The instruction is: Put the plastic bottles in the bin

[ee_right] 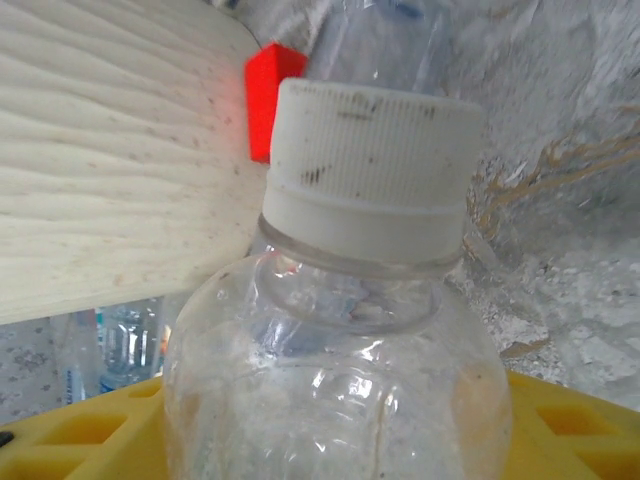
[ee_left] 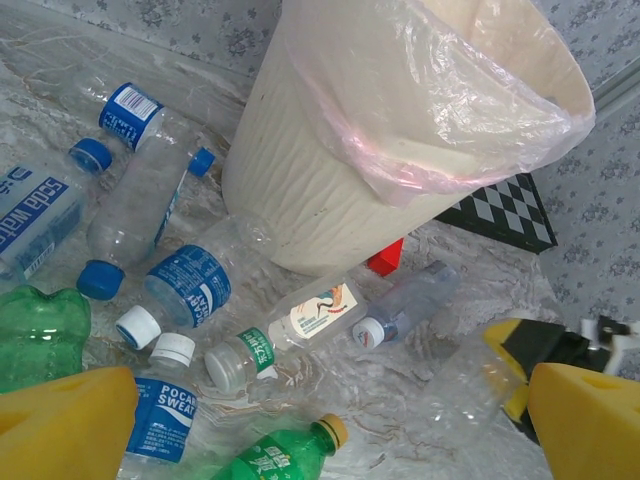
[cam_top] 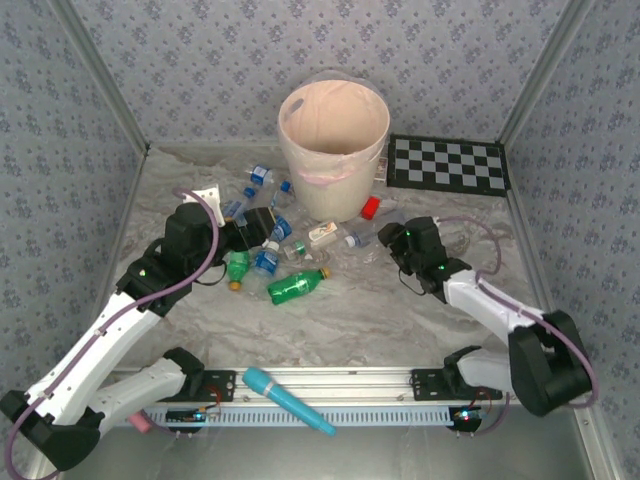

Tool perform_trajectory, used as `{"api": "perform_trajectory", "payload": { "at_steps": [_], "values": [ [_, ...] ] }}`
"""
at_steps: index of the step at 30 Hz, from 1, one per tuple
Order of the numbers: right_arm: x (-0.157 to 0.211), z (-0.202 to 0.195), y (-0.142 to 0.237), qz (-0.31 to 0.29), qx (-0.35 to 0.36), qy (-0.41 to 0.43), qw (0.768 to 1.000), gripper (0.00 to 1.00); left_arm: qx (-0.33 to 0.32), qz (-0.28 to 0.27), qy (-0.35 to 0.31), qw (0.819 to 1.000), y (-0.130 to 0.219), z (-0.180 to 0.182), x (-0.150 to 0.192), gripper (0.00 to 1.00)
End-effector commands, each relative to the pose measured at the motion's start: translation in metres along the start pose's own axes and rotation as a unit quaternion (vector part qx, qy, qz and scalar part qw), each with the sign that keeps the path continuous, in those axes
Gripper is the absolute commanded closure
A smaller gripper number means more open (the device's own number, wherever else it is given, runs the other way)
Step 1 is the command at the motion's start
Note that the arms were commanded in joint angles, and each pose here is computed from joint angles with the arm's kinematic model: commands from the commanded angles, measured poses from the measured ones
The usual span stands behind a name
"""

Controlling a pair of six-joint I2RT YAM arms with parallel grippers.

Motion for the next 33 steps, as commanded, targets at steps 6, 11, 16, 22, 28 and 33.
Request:
{"api": "perform_trajectory", "payload": {
  "at_steps": [6, 11, 16, 22, 28, 33],
  "values": [
    [-0.052, 0.047, 0.075, -0.079, -0.061, 0.033, 0.994, 0.32, -0.012, -0.022, -0.005, 1.0, 0.013, 0.005, -0.006, 0.0],
    [-0.076, 0.098, 0.112, -0.092, -0.117, 0.062, 0.987, 0.31, -0.012, -0.027, -0.004, 1.0, 0.018, 0.007, -0.006, 0.0],
    [-0.093, 0.148, 0.131, -0.103, -0.172, 0.076, 0.977, 0.31, -0.011, -0.029, -0.003, 1.0, 0.023, 0.008, -0.006, 0.0],
    [-0.099, 0.211, 0.135, -0.092, -0.228, 0.097, 0.964, 0.32, -0.016, -0.036, -0.003, 0.999, 0.037, 0.013, -0.005, 0.0],
    [-0.105, 0.267, 0.114, -0.076, -0.255, 0.109, 0.958, 0.32, -0.019, -0.043, 0.001, 0.999, 0.051, 0.018, -0.003, 0.0],
    [-0.106, 0.307, 0.088, -0.056, -0.267, 0.109, 0.956, 0.32, -0.024, -0.047, 0.005, 0.999, 0.06, 0.023, -0.001, 0.0]
  ]
}}
Point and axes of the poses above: each hand's point on the last joint's axis, 136 mm out from that joint toward the fingers, its own y axis back along the fingers, its own z axis along the line the jaws close on, x = y × z, the point moved 4 cm from there along y, back along the fingers, and after that the axes turned 5 degrees about -y, right-handed, at the moved point
